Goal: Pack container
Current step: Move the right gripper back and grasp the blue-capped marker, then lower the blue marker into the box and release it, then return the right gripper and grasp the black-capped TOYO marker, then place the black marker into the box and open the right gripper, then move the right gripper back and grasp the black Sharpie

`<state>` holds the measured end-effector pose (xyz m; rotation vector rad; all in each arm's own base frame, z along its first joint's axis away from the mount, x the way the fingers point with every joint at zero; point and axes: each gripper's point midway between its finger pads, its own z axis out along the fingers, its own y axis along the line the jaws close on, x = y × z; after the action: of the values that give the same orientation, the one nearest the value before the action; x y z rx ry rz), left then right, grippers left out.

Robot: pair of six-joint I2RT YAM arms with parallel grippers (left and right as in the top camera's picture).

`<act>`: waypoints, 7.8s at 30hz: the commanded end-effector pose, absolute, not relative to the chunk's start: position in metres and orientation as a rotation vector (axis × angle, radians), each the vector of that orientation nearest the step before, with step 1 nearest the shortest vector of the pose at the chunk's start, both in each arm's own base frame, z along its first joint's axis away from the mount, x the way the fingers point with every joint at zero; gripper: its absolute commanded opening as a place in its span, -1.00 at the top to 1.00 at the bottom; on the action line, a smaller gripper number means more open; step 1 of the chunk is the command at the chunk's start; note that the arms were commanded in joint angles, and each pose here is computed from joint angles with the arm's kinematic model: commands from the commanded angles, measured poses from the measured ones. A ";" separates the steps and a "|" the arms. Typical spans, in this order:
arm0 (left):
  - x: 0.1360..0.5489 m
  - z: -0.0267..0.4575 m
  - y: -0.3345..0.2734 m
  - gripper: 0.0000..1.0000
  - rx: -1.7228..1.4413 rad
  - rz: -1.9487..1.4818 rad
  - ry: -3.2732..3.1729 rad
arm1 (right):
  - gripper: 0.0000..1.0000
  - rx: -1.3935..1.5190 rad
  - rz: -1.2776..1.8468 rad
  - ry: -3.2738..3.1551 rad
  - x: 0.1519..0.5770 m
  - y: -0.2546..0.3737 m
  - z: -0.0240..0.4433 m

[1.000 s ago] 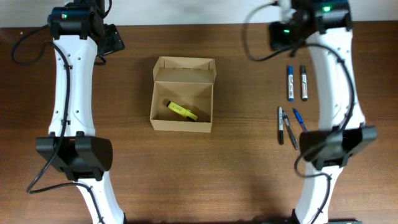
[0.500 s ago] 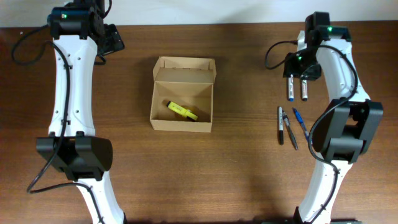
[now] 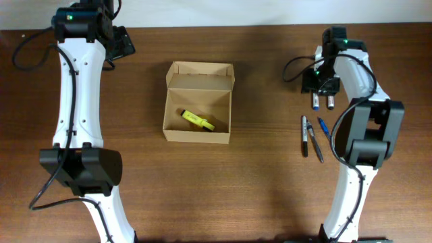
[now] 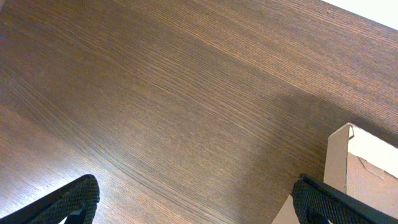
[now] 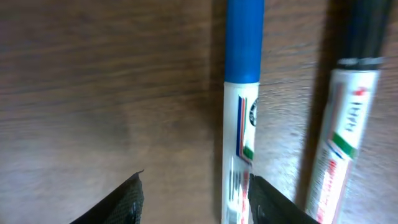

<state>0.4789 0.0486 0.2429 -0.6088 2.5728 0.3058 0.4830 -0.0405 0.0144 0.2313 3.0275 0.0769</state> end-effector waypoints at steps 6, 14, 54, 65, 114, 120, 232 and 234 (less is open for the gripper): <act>0.480 0.248 0.051 -1.00 -0.598 0.319 2.560 | 0.18 0.269 0.074 3.092 0.475 -0.046 -0.019; 0.480 0.248 0.051 -1.00 -0.598 0.319 2.560 | 0.92 0.184 0.225 3.074 0.479 -0.029 -0.014; 0.480 0.248 0.051 -1.00 -0.598 0.319 2.560 | 0.92 -1.860 0.152 2.270 0.394 0.295 0.092; 0.480 0.248 0.051 -1.00 -0.598 0.319 2.560 | -0.08 -1.807 0.181 2.348 0.387 0.294 0.055; 0.480 0.248 0.051 -1.00 -0.598 0.319 2.560 | -0.30 0.269 0.098 2.995 0.483 -0.101 0.069; 0.480 0.248 0.051 -1.00 -0.598 0.319 2.560 | -0.22 0.234 0.129 3.052 0.475 -0.093 0.033; 0.480 0.248 0.051 -1.00 -0.598 0.319 2.560 | -0.20 0.076 0.098 3.022 0.329 0.005 0.105; 0.480 0.248 0.051 -1.00 -0.598 0.319 2.560 | -0.19 0.140 0.161 3.065 0.321 0.000 0.073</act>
<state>0.4790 0.0486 0.2430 -0.6088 2.5725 0.3057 0.3280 -0.0059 0.0933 0.0347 3.0444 0.0026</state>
